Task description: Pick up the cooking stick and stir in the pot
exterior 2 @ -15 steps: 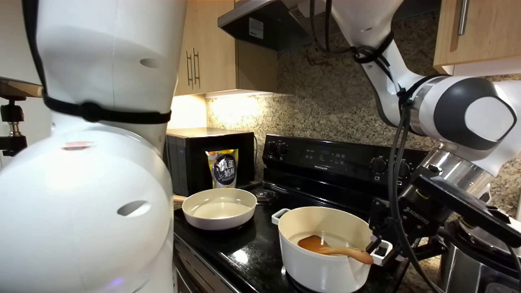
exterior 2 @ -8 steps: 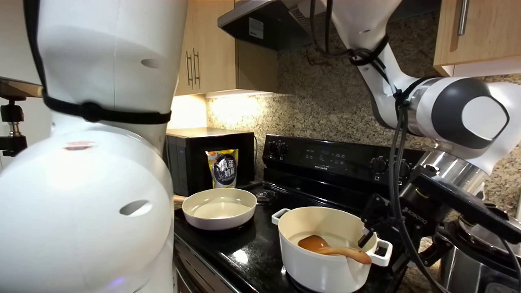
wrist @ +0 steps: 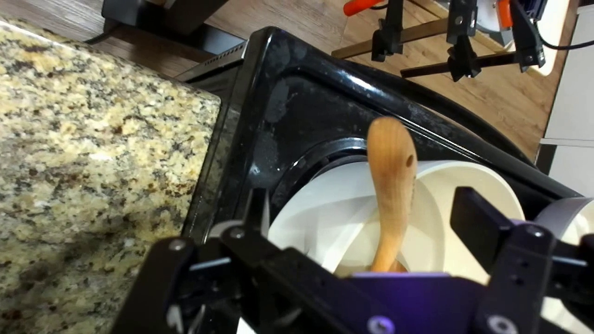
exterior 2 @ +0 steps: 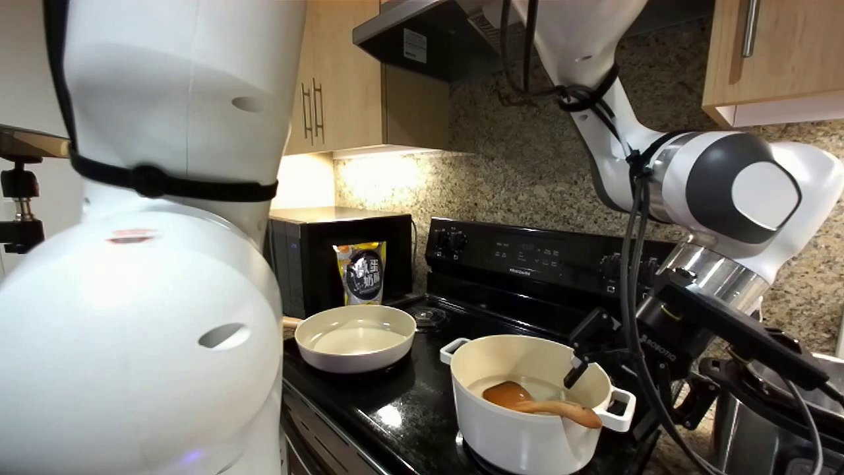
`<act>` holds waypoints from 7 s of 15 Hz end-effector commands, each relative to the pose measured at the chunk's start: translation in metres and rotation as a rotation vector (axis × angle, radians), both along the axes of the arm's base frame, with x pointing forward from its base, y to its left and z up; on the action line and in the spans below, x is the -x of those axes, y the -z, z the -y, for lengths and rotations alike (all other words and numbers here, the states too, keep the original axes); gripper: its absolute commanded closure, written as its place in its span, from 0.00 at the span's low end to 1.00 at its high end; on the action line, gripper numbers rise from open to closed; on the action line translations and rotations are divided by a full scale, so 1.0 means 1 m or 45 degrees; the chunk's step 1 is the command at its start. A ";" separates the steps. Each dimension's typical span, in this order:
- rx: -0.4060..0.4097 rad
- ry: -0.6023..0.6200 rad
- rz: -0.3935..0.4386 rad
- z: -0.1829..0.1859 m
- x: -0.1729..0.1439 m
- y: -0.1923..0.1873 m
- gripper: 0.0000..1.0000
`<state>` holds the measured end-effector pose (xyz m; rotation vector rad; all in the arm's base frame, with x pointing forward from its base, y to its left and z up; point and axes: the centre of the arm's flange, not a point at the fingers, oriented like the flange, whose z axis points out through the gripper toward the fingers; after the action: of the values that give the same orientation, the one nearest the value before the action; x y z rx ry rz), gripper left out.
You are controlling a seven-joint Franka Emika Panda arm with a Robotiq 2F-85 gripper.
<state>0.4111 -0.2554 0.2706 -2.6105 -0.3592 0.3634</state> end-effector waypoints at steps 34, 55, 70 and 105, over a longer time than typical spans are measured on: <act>0.026 -0.152 -0.082 0.002 -0.005 0.000 0.36; 0.108 -0.075 -0.098 0.006 0.010 -0.025 0.90; 0.615 0.139 -0.495 -0.084 -0.032 -0.062 0.90; 0.754 0.266 -0.270 -0.170 0.046 -0.069 0.00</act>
<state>0.4149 -0.0882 0.3161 -3.0521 -0.0229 0.9456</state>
